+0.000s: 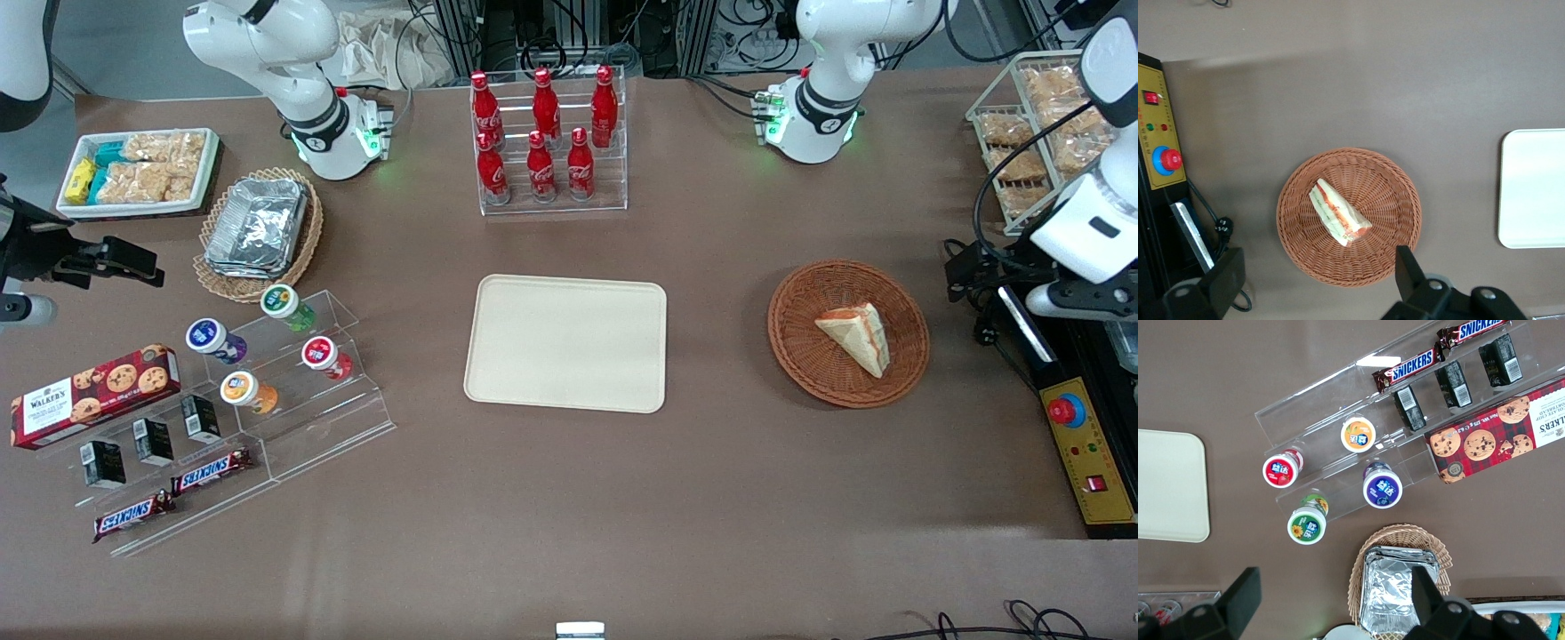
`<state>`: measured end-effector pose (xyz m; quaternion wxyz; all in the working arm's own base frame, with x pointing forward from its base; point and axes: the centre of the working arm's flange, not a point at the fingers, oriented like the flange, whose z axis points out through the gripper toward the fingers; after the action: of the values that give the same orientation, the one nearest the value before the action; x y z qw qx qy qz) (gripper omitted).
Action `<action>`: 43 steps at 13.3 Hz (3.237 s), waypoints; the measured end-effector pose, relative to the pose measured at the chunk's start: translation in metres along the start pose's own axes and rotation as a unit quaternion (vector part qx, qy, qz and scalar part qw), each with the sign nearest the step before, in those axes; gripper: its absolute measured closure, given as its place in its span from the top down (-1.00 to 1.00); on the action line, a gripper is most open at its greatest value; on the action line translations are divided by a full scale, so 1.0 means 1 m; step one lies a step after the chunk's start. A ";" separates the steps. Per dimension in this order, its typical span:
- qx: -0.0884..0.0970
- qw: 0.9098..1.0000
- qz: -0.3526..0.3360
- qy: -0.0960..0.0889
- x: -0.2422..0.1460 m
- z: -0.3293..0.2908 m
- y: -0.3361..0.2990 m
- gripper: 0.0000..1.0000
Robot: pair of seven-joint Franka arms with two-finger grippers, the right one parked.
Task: Place sandwich from basket to tray
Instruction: 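Move the left gripper over the wrapped sandwich in the wicker basket, then lower the left gripper around the sandwich and close on it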
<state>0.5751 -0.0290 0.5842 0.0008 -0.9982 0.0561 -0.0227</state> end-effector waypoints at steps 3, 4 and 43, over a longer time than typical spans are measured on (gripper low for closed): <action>-0.002 1.000 -0.021 -0.002 0.006 0.001 -0.001 1.00; -0.003 0.999 -0.040 -0.004 0.006 -0.001 -0.001 1.00; 0.022 0.904 -0.424 -0.038 -0.069 0.261 -0.021 -0.49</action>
<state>0.5210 -0.0010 0.3201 0.0153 -0.9274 -0.3734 0.0159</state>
